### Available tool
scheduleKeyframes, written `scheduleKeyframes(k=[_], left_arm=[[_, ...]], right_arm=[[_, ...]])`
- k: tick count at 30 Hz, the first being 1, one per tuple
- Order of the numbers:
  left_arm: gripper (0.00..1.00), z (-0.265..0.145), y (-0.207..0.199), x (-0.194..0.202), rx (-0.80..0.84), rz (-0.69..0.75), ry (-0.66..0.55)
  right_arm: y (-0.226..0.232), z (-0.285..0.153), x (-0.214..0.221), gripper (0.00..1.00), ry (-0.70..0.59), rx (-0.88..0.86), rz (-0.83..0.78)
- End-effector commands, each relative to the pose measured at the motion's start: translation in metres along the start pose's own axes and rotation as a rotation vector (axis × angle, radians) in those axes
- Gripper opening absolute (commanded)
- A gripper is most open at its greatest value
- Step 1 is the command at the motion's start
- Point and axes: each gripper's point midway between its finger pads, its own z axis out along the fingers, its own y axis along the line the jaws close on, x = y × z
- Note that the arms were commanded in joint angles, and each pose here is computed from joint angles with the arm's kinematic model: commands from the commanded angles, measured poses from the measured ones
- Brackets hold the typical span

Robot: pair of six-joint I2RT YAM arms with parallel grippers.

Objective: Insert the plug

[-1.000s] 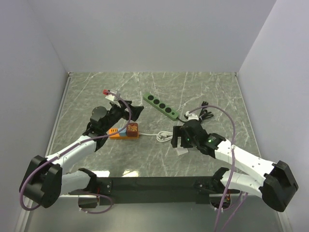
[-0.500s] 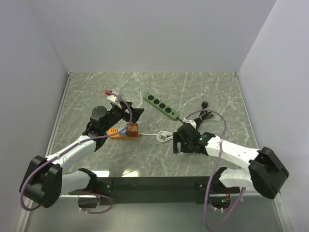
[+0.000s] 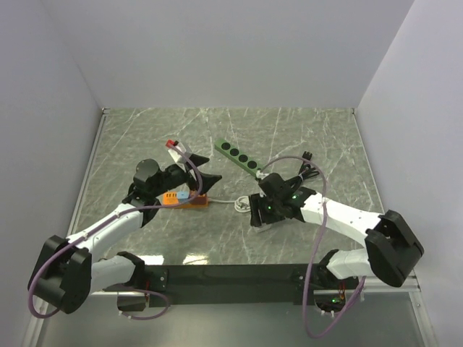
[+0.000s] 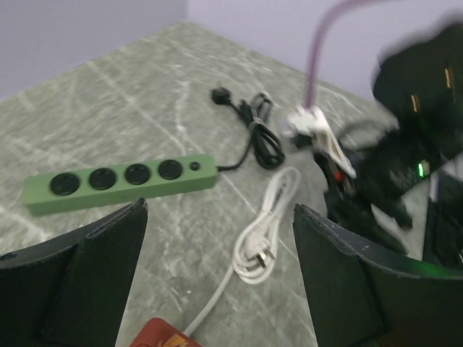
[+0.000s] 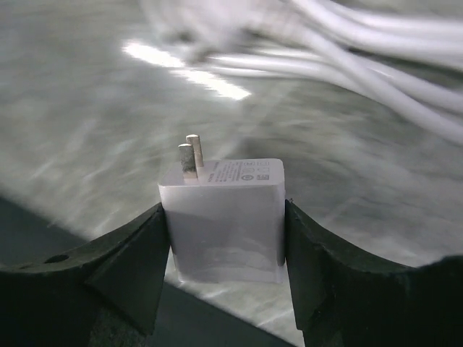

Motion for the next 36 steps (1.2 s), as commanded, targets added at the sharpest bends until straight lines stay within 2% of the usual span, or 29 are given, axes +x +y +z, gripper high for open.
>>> scheduleKeyframes(k=[1, 6, 8, 18, 31, 36], left_arm=[[0.88, -0.004, -0.042, -0.011, 0.218, 0.138, -0.009], [0.88, -0.015, -0.090, 0.005, 0.422, 0.173, 0.054], [0.88, -0.022, -0.109, 0.005, 0.496, 0.242, 0.046], [0.89, -0.055, -0.162, 0.009, 0.781, 0.380, 0.037], [0.89, -0.041, -0.209, 0.025, 0.905, 0.390, 0.101], [0.86, -0.032, -0.222, 0.034, 0.930, 0.378, 0.132]], right_arm=[[0.062, -0.052, -0.031, 0.00, -0.057, -0.311, -0.155], [0.099, -0.094, -0.017, 0.00, -0.010, -0.567, -0.248], [0.112, -0.114, -0.012, 0.00, -0.002, -0.681, -0.280], [0.139, -0.173, 0.003, 0.00, 0.036, -1.005, -0.341], [0.149, -0.169, -0.003, 0.00, 0.099, -1.078, -0.322], [0.151, -0.174, -0.003, 0.00, 0.092, -1.108, -0.325]])
